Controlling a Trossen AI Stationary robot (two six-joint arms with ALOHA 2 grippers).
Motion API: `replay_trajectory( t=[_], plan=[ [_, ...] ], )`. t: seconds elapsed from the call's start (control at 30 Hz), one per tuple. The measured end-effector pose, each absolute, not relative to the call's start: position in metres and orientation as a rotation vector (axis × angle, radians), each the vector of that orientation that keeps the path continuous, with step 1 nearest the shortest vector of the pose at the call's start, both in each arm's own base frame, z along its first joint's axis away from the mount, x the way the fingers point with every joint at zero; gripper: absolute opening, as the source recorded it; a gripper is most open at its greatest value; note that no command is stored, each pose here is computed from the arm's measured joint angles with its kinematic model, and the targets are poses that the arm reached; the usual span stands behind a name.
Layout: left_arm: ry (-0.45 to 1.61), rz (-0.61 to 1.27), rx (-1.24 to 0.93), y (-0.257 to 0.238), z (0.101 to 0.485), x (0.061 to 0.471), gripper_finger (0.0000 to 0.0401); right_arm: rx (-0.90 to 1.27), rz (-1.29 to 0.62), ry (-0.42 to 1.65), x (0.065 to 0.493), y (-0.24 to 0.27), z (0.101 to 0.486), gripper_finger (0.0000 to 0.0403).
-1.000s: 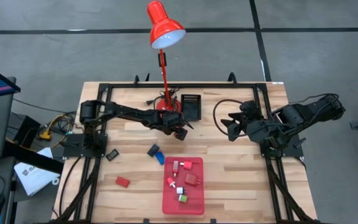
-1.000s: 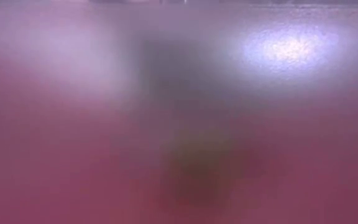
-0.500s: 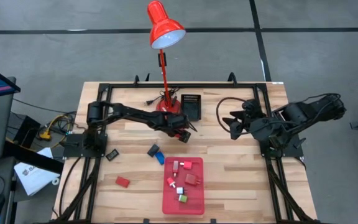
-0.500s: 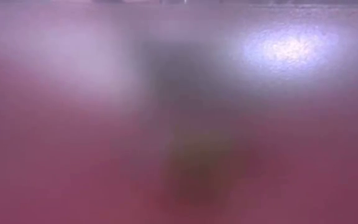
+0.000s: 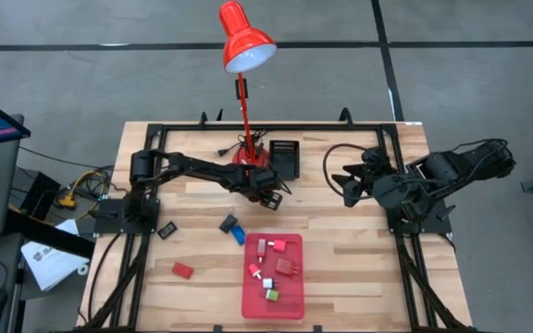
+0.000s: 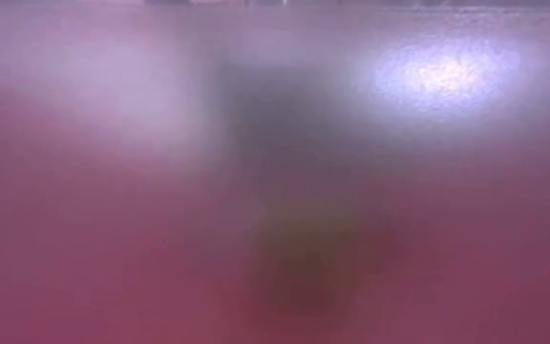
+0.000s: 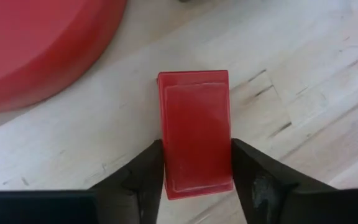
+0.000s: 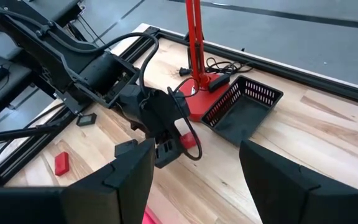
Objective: Pick & Place Office items
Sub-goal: Put the top red digital clock into the black bin
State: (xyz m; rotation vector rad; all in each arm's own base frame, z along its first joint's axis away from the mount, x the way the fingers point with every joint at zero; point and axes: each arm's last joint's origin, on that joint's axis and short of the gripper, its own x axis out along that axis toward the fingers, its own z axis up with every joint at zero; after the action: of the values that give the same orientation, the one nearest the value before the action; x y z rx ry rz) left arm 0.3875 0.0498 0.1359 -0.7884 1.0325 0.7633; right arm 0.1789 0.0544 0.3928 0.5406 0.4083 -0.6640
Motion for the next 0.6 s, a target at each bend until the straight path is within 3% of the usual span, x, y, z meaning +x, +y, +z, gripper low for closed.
replay_trajectory(
  t=[0.1, 0.23, 0.37, 0.6],
  plan=[
    [1.037, 0.756, -0.793, 0.049, 0.139, 0.386, 0.0143, 0.54, -0.664, 0.408, 0.179, 0.054, 0.393, 0.0229],
    [1.017, 0.737, -0.795, 0.049, 0.152, 0.383, 0.0158, 0.54, -0.664, 0.408, 0.179, 0.054, 0.393, 0.0229],
    [0.964, 0.718, -0.79, 0.05, 0.18, 0.376, 0.0175, 0.541, -0.665, 0.407, 0.179, 0.054, 0.393, 0.0229],
    [0.828, 0.642, -0.793, 0.037, 0.249, 0.35, 0.0153, 0.541, -0.674, 0.392, 0.179, 0.054, 0.393, 0.0229]
  ],
)
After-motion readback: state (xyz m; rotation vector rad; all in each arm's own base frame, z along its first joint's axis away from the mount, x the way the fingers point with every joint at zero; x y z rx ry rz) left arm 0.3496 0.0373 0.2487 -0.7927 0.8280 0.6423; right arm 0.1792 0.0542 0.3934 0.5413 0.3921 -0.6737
